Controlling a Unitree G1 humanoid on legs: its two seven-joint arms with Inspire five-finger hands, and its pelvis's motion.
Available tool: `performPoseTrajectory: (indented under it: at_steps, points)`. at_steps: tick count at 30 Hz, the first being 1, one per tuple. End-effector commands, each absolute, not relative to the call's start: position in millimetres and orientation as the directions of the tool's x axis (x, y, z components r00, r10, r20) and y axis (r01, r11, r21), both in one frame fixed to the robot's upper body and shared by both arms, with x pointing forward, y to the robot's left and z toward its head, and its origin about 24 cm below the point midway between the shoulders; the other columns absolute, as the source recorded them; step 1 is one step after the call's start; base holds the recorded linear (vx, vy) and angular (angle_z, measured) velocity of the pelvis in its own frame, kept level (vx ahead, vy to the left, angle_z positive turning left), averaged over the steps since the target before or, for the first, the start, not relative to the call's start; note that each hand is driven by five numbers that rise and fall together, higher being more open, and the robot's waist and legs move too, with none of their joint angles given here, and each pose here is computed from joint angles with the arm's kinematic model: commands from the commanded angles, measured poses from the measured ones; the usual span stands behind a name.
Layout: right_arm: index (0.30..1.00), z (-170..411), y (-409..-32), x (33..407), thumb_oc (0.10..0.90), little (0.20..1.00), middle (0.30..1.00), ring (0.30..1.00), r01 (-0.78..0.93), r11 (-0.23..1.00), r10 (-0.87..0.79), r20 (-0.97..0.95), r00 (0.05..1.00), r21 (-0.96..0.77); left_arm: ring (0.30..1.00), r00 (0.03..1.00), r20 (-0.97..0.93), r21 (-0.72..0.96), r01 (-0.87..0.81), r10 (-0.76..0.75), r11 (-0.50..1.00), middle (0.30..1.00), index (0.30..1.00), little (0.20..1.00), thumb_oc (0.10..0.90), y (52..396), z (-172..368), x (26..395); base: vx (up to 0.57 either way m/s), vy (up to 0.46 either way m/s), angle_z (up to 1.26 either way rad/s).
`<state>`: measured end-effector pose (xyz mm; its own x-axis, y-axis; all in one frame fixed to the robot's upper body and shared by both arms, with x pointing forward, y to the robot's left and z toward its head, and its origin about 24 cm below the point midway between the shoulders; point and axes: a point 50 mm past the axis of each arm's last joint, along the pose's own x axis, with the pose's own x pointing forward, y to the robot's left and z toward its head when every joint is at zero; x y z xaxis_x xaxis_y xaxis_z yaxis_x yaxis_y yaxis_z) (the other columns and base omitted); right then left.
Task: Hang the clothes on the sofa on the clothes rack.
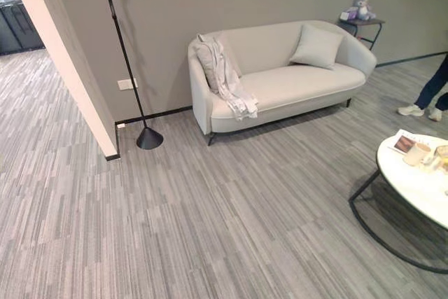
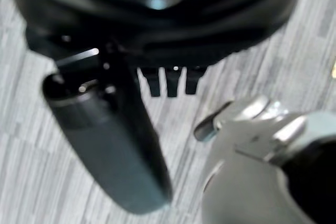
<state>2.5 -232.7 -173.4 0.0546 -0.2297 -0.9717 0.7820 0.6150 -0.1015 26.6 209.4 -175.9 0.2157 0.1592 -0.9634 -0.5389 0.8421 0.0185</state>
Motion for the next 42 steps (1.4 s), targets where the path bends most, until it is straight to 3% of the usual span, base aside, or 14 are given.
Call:
performPoseTrajectory:
  at_steps: [1,6,22,32,34,42]
  points:
    - [0.900,-172,-238,11,0.800,0.900,0.900,0.900,0.738,0.664,-0.244,-0.968,0.062,-0.120,0.900,0.298,-0.949,-0.044,-0.451,0.104,0.891,0.900,0.900,0.900,0.800,191,-176,55,0.00,0.000,0.00]
    - [0.900,-173,-231,28,0.800,0.900,0.900,0.900,0.605,0.792,-0.205,-0.969,0.137,-0.081,0.900,0.278,-0.956,-0.036,-0.415,0.089,0.909,0.900,0.900,0.900,0.800,190,-177,50,0.00,0.000,0.00]
    - [0.900,-171,-241,18,0.800,0.900,0.900,0.900,0.571,0.810,-0.224,-0.970,0.091,-0.134,0.900,0.304,-0.951,-0.049,-0.339,0.060,0.940,0.900,0.900,0.900,0.800,183,-176,56,0.00,0.000,0.00]
    - [0.900,-168,-253,16,0.800,0.900,0.900,0.900,0.440,0.877,-0.250,-0.966,0.070,-0.195,0.900,0.317,-0.948,-0.059,-0.275,0.032,0.959,0.900,0.900,0.900,0.800,178,-176,58,0.00,0.011,0.00]
    - [0.900,-169,-246,25,0.800,0.900,0.900,0.900,0.442,0.884,-0.227,-0.965,0.128,-0.150,0.900,0.293,-0.955,-0.038,-0.273,0.045,0.961,0.900,0.900,0.900,0.800,183,-177,52,0.01,0.058,0.01]
    - [0.900,-170,-241,30,0.800,0.900,0.900,0.900,0.428,0.897,-0.191,-0.970,0.147,-0.111,0.900,0.362,-0.928,-0.028,-0.305,0.089,0.952,0.900,0.900,0.900,0.800,198,-171,79,-0.03,0.212,-0.06]
